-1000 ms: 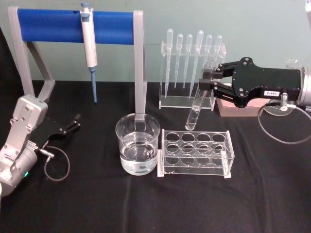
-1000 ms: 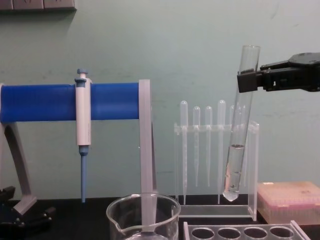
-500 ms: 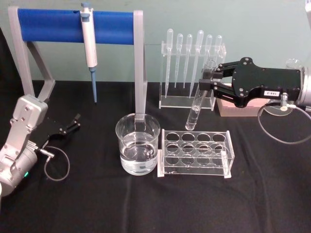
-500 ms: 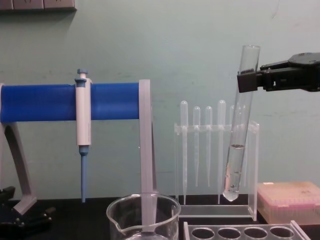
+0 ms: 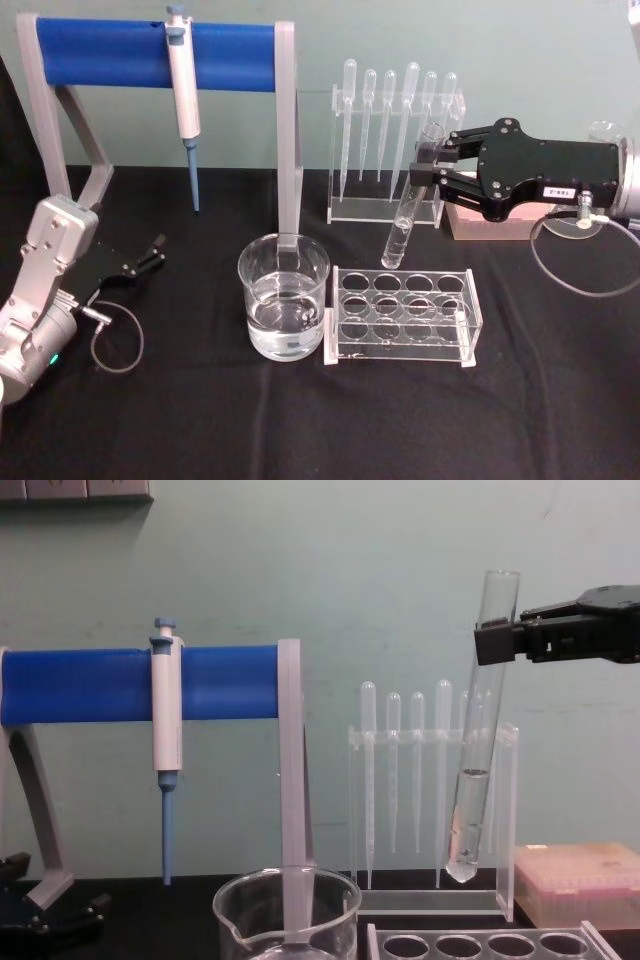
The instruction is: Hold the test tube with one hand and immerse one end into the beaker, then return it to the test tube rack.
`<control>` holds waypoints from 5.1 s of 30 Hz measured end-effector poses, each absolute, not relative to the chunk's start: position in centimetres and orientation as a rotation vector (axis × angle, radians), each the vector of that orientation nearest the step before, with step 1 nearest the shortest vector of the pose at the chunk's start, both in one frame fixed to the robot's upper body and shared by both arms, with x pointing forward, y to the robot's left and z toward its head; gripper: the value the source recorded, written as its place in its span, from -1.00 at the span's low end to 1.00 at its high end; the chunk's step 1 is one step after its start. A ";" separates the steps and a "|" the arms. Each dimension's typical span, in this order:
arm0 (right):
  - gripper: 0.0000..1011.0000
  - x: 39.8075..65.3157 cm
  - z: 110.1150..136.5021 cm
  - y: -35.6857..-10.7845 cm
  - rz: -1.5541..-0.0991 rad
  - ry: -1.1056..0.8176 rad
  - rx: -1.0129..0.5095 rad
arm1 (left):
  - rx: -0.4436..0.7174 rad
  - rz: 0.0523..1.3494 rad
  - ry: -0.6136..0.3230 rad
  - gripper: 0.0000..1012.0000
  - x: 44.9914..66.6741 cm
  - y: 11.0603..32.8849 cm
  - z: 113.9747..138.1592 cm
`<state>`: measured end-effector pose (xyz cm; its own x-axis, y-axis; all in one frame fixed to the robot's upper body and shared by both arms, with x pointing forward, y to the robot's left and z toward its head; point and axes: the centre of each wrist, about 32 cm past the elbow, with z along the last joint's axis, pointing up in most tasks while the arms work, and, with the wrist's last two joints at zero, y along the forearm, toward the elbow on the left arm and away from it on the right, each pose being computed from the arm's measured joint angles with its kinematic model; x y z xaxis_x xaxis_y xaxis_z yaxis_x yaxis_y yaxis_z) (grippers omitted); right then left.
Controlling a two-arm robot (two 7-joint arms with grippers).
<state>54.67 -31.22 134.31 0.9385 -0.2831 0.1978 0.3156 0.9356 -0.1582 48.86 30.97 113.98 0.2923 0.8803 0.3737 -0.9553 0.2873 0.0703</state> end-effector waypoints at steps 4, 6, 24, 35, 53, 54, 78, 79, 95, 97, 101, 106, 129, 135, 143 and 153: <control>-0.54 54.7 134.3 -31.2 -0.307 -0.174 -0.191 | 0.304 1.248 -0.285 0.98 48.9 31.0 114.0; -0.53 54.7 134.3 -31.1 -0.301 -0.183 -0.191 | 0.304 1.248 -0.285 0.98 48.9 31.0 114.0; -0.53 57.5 136.9 -26.1 -0.180 -0.287 -0.144 | 0.304 1.248 -0.285 0.98 48.9 31.0 114.0; -0.53 58.5 134.1 -23.3 -0.139 -0.275 -0.142 | 0.305 1.248 -0.285 0.98 48.9 31.0 114.0; -0.53 58.3 128.6 -21.7 -0.172 -0.232 -0.205 | 0.304 1.248 -0.285 0.98 48.9 31.0 114.0; -0.54 58.3 128.3 -21.6 -0.175 -0.222 -0.205 | 0.305 1.248 -0.285 0.98 48.9 31.0 114.0; -0.53 59.2 125.6 -21.7 -0.209 -0.130 -0.227 | 0.305 1.248 -0.285 0.98 48.9 31.0 114.0; -0.54 59.2 125.6 -21.7 -0.209 -0.129 -0.229 | 0.304 1.248 -0.285 0.98 48.9 31.0 114.0; -0.53 59.2 125.2 -21.4 -0.206 -0.125 -0.253 | 0.305 1.248 -0.285 0.98 48.9 31.0 114.0; -0.53 59.1 125.2 -21.4 -0.206 -0.123 -0.252 | 0.304 1.248 -0.285 0.98 48.9 31.0 114.0; -0.54 59.0 125.0 -21.5 -0.212 -0.109 -0.243 | 0.304 1.248 -0.285 0.98 48.9 31.0 114.0; -0.53 59.1 125.0 -21.5 -0.211 -0.110 -0.244 | 0.304 1.248 -0.285 0.98 48.9 31.0 114.0; -0.54 59.1 125.1 -21.5 -0.209 -0.117 -0.246 | 0.304 1.248 -0.285 0.98 48.9 31.0 114.0; -0.53 59.1 125.1 -21.5 -0.209 -0.118 -0.245 | 0.305 1.248 -0.285 0.98 48.9 31.0 114.0; -0.53 59.1 125.1 -21.5 -0.208 -0.118 -0.245 | 0.304 1.248 -0.285 0.98 48.9 31.0 114.0; -0.54 59.1 125.1 -21.5 -0.208 -0.118 -0.245 | 0.304 1.248 -0.285 0.98 48.9 31.0 114.0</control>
